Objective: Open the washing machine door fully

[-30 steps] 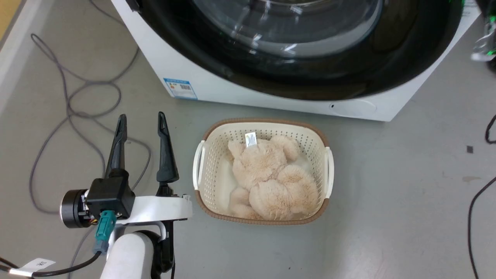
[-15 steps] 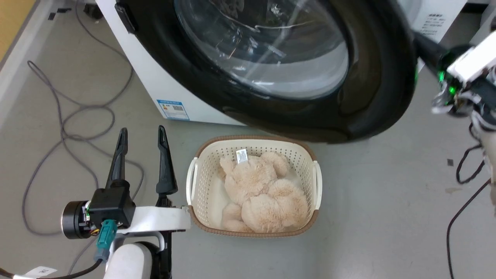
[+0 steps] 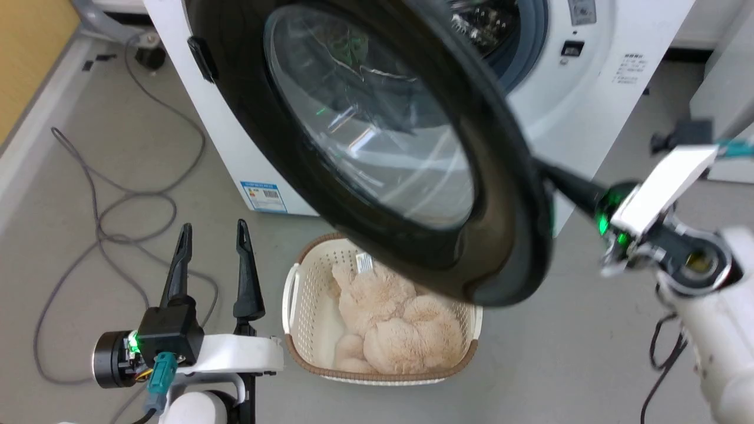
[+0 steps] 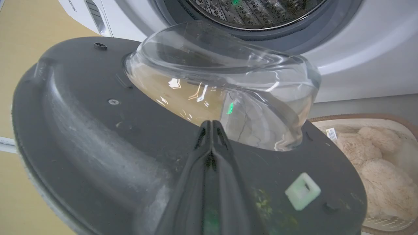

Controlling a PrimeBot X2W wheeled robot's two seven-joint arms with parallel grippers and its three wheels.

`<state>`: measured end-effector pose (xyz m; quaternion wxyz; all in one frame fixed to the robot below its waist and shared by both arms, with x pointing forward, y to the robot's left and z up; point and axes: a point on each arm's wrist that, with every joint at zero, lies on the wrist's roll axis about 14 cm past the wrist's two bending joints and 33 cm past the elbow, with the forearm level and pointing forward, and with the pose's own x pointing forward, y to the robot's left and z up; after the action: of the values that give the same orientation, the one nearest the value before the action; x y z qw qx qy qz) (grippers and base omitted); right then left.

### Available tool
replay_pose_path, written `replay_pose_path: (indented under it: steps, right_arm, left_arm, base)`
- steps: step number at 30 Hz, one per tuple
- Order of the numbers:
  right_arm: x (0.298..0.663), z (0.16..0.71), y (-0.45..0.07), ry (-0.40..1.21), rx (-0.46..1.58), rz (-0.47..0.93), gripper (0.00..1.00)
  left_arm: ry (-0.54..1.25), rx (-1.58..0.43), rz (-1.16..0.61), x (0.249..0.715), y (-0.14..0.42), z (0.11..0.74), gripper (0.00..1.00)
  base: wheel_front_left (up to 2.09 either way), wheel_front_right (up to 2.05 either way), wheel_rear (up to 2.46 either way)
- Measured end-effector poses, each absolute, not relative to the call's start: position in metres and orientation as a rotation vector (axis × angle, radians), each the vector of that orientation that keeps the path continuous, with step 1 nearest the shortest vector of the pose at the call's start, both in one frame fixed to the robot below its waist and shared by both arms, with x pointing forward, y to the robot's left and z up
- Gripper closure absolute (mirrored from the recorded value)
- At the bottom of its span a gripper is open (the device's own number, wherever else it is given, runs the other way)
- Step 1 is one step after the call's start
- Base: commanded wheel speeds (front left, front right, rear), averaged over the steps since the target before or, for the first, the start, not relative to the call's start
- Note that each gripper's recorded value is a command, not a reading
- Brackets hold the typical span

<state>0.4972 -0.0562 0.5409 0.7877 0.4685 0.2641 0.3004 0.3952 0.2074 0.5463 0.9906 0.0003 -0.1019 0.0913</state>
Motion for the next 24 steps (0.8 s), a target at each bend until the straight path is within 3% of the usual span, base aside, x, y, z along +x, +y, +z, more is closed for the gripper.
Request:
replay_pose_path:
  steps: [17,24]
  right_arm:
    - [0.405,0.542,0.002,0.663,1.094,0.858,1.00]
    - [0.382,0.538,0.018,0.694,1.154,0.895,1.00]
  left_arm:
    - [-0.214,-0.003,0.192,0.368,0.212,0.551,0.00]
    - [-0.201,0.004,0.192,0.366,0.214,0.547,0.00]
  base:
    - [0.00,0.00,0.00]
    - [0.00,0.00,0.00]
